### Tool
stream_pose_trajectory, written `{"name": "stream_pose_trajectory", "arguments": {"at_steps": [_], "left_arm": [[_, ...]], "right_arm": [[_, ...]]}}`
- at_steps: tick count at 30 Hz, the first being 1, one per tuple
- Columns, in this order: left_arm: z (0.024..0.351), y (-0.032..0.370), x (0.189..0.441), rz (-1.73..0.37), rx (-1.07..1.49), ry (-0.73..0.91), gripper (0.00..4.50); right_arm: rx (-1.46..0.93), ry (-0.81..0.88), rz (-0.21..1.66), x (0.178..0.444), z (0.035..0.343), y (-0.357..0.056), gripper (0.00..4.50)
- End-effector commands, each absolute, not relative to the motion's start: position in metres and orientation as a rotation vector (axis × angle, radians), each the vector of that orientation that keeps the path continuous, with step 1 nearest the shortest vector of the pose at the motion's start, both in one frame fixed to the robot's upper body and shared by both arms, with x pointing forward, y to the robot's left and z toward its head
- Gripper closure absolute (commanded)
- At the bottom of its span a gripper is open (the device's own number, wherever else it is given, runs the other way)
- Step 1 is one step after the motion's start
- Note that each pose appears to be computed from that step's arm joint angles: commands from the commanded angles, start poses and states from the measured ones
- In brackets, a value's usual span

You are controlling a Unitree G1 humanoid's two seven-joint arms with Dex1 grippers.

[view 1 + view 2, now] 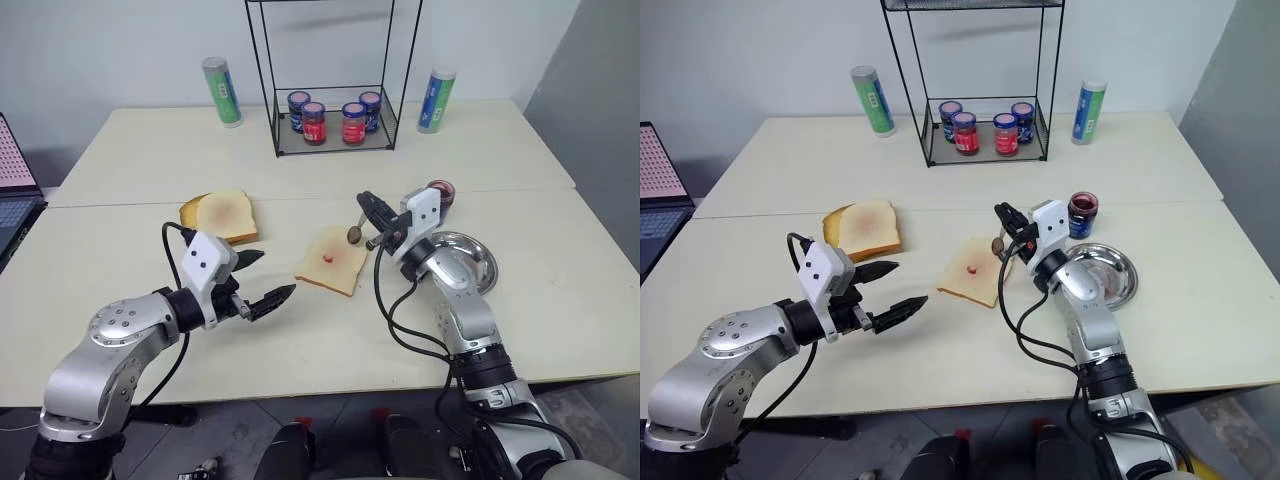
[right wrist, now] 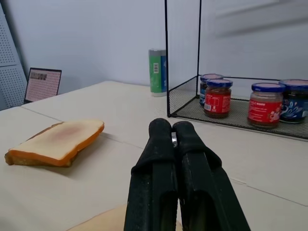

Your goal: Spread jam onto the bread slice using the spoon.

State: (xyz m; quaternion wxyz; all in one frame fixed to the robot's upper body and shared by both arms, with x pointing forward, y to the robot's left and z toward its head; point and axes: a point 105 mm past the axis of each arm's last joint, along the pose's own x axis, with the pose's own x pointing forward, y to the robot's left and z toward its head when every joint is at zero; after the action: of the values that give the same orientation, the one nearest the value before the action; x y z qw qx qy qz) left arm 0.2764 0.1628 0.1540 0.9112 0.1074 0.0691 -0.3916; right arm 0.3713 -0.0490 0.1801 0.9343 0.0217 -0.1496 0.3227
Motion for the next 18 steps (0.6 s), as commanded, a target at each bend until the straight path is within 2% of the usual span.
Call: {"name": "stream_pose_trajectory", "arguments": {"at_steps": [1,6,9,13,18], "left_arm": [[0.162,0.159,0.276,-0.820,0.240,0.110,0.00],[0.162,0.157,0.275,-0.824,0.237,0.110,0.00],[0.162,0.157,0.273,-0.825,0.236,0.112,0.00],[0.162,0.157,0.272,-0.827,0.236,0.115,0.00],[0.164,0.157,0.274,-0.831,0.240,0.116,0.00]], "right_arm": [[0.289,-0.302,0.666,0.369,0.208,-0.044,4.46],[0.644,-0.104,0.558,0.381,0.181,-0.050,4.46],[0.783,-0.003,0.454,0.389,0.149,-0.060,4.46],[0.764,0.036,0.412,0.388,0.126,-0.061,4.46],[0.731,0.045,0.377,0.387,0.111,-0.068,4.46]]}}
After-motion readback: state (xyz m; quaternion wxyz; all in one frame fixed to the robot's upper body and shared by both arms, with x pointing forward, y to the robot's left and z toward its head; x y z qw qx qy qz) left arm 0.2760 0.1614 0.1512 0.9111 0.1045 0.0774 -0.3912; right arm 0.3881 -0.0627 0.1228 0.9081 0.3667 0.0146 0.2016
